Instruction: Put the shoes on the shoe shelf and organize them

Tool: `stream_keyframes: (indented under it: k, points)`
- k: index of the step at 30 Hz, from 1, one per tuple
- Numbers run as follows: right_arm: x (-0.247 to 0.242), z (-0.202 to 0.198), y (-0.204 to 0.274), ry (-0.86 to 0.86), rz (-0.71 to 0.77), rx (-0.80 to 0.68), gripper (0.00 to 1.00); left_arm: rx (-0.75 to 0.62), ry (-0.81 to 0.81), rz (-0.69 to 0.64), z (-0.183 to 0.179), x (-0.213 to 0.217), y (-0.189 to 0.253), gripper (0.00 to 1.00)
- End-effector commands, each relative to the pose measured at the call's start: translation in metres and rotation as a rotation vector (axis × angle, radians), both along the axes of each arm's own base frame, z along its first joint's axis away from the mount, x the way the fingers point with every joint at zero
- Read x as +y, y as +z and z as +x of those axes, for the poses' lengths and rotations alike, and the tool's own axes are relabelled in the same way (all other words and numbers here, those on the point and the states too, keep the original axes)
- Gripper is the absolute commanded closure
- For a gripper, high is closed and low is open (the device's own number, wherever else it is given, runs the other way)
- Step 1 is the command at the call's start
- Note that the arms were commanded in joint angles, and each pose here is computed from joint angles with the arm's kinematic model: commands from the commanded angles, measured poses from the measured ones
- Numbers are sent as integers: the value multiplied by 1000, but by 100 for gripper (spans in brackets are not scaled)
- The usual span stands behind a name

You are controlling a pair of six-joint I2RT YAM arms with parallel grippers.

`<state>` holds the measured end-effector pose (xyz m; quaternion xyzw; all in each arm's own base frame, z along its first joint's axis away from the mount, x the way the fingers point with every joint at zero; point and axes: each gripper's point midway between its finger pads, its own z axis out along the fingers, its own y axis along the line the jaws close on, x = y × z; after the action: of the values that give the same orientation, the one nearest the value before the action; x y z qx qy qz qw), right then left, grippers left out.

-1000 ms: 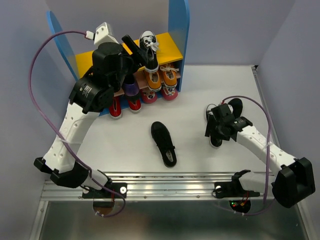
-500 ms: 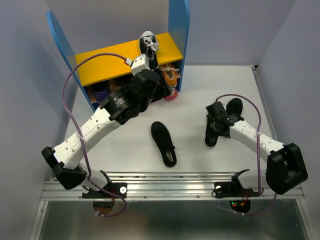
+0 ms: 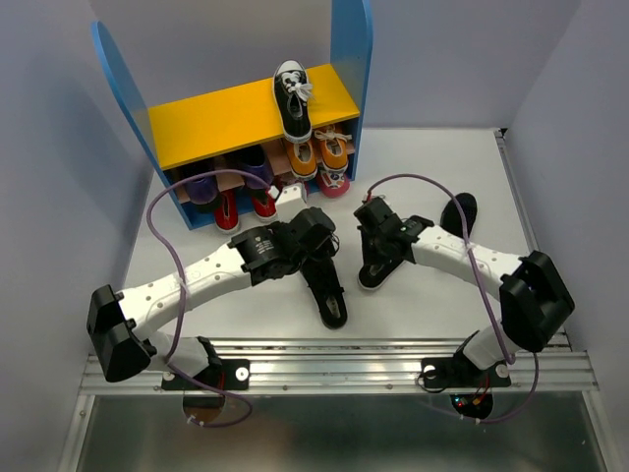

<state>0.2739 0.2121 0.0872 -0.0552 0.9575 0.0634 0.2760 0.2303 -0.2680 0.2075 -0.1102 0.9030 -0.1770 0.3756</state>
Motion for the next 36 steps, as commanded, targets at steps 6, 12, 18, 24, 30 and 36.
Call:
stream_keyframes:
  k: [6,12,18,24,30,36]
  points:
    - [12,21,38,-62,24,-135,32,-36,2,-77,-3,-2,9,32]
    - [-40,13,88,-216,-8,-307,25,-35,-81,-20,3,-23,-6,31]
    - [-126,10,102,-472,-38,-369,11,11,-266,83,9,-69,-38,30]
    - [-166,-9,131,-593,-3,-467,0,75,-452,210,10,-107,-71,32]
    - [-174,-19,128,-615,-29,-440,0,63,-437,250,22,-115,-80,43]
    - [-174,-20,129,-615,-32,-438,0,85,-495,290,23,-125,-93,48]
